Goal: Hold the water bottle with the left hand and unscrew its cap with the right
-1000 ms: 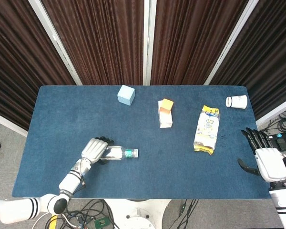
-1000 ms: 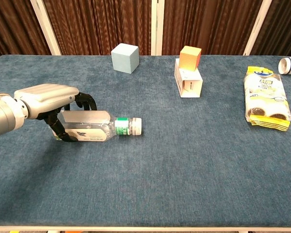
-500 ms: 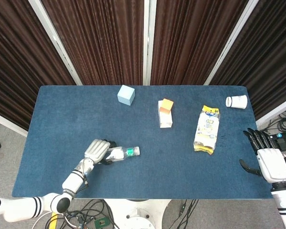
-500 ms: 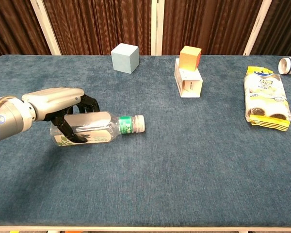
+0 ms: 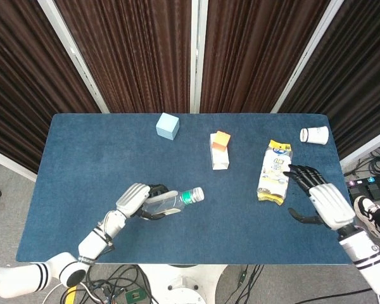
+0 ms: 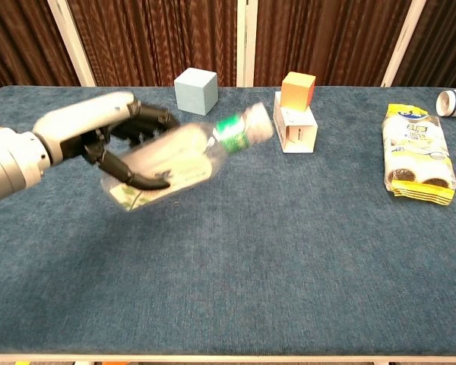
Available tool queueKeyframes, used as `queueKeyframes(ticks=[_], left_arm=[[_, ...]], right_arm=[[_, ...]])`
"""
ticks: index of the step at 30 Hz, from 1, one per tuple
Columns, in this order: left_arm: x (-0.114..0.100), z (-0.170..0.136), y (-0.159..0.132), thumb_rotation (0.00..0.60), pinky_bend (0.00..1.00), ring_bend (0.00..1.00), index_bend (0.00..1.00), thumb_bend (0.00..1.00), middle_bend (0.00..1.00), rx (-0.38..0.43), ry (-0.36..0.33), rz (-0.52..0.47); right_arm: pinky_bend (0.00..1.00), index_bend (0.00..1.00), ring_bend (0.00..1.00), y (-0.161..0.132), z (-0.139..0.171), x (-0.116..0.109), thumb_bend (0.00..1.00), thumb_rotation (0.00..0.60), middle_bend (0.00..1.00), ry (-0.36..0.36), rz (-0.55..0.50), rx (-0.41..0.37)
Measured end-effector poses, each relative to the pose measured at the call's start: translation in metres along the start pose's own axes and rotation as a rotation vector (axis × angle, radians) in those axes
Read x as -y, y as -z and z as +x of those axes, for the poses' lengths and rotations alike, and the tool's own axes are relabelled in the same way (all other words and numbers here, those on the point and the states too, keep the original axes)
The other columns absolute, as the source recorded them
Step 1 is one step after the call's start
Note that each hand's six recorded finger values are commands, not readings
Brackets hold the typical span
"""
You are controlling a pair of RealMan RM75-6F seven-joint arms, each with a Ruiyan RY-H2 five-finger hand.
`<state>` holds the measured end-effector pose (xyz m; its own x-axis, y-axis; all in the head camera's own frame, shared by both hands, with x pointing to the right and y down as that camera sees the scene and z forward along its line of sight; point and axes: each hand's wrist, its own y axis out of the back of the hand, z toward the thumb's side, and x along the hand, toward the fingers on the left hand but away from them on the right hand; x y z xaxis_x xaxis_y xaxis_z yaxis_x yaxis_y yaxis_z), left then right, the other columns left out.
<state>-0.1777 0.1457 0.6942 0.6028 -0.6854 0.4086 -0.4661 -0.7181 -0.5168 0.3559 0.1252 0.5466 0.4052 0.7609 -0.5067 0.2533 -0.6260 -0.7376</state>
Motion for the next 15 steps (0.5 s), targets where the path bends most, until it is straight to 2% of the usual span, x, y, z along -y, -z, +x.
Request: queueKeyframes(ticks=[3, 8, 11, 15], left_arm=[[-0.004, 0.001, -0.013, 0.6, 0.64, 0.49, 0.57, 0.48, 0.58, 0.067, -0.045, -0.025], [0.003, 0.004, -0.027, 0.6, 0.63, 0.49, 0.57, 0.48, 0.58, 0.113, -0.059, -0.041], [0.006, 0.005, -0.032, 0.6, 0.63, 0.49, 0.57, 0.48, 0.58, 0.125, -0.061, -0.05], [0.007, 0.006, -0.036, 0.6, 0.63, 0.49, 0.57, 0.48, 0.58, 0.132, -0.065, -0.056]], right_arm=[[0.0, 0.15, 0.0, -0.019, -0.022, 0.003, 0.24, 0.591, 0.04, -0.083, -0.046, -0.062], [0.0, 0.16, 0.0, -0.056, -0.056, 0.008, 0.14, 0.522, 0.03, -0.207, -0.051, -0.154], [0.0, 0.17, 0.0, -0.07, -0.07, 0.011, 0.1, 0.504, 0.03, -0.255, -0.033, -0.177], [0.0, 0.17, 0.0, -0.079, -0.083, 0.014, 0.1, 0.501, 0.03, -0.298, -0.028, -0.177]])
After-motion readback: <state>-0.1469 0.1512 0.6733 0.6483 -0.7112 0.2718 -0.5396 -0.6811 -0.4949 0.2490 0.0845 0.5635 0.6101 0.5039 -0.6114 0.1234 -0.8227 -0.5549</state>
